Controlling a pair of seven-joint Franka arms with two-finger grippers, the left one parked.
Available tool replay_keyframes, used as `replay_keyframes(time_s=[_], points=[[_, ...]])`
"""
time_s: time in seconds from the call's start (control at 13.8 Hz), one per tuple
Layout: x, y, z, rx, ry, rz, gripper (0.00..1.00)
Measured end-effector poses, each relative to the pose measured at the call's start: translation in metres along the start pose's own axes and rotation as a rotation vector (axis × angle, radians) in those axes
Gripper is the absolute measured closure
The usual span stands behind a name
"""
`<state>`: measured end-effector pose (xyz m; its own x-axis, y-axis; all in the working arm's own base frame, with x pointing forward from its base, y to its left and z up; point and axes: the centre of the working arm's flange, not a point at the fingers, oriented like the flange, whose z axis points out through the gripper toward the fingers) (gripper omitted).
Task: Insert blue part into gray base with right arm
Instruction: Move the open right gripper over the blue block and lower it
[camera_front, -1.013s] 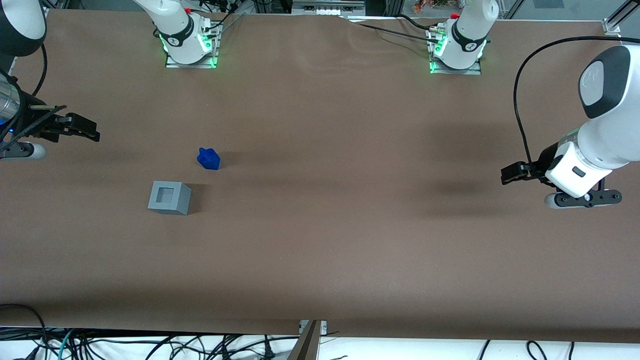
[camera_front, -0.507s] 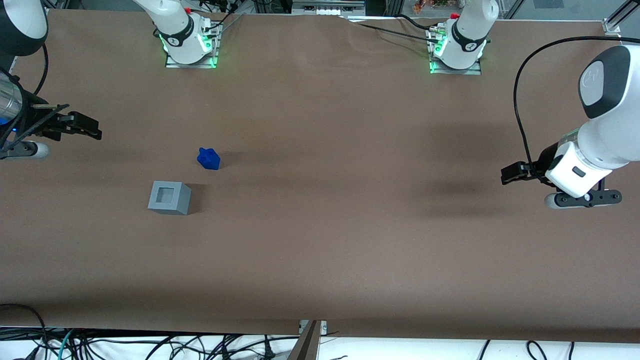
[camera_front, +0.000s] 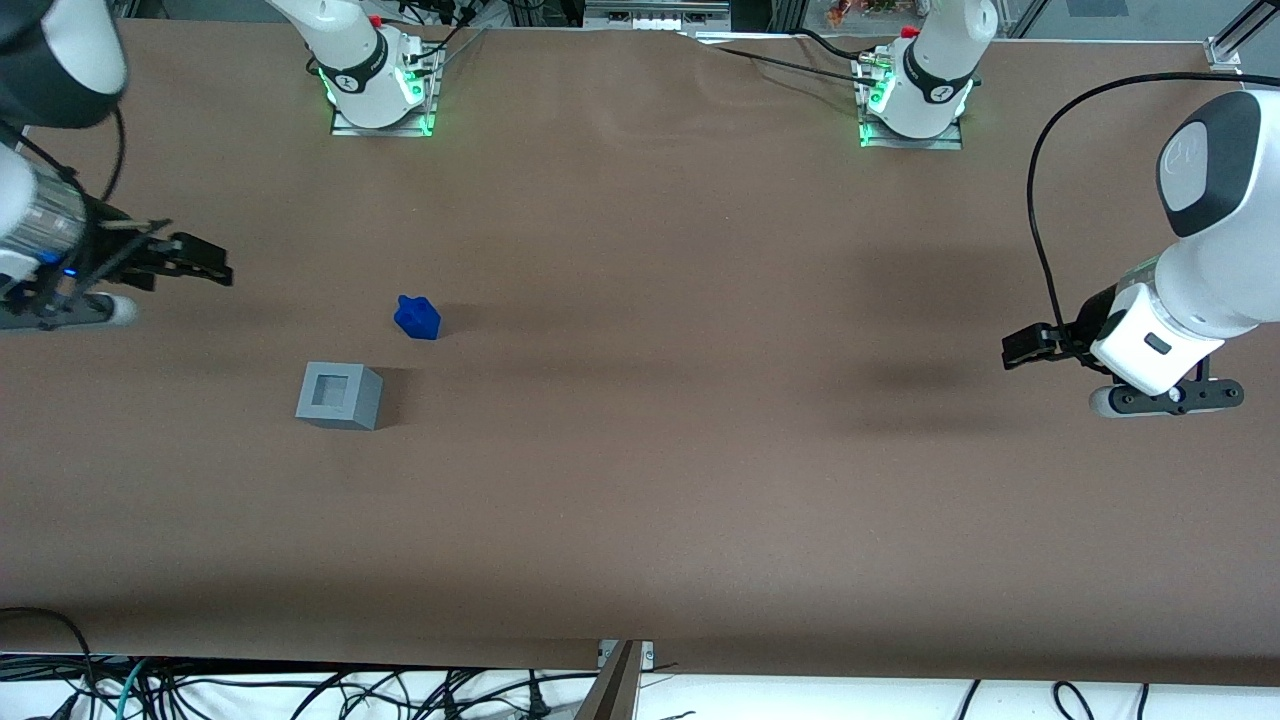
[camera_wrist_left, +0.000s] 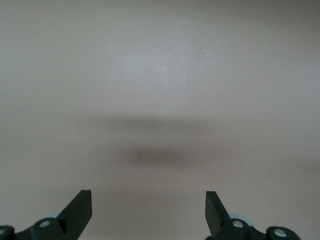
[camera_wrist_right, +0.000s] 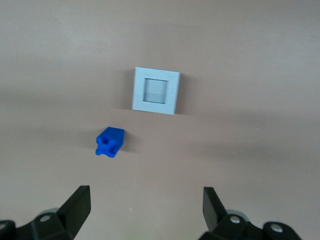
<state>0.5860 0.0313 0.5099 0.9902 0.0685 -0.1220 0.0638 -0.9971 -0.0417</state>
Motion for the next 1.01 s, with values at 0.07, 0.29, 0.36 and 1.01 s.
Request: replay_keyframes(time_s=[0.07, 0.29, 0.36, 1.01], points=[[0.004, -0.014, 0.019, -0.001, -0.002, 0.011, 0.0], [0.008, -0.061, 0.083, -0.006, 0.0, 0.03, 0.0], [0.007, -0.074, 0.107, -0.007, 0.007, 0.047, 0.0], [-0.034, -0.102, 0.255, -0.005, 0.055, 0.167, 0.0]])
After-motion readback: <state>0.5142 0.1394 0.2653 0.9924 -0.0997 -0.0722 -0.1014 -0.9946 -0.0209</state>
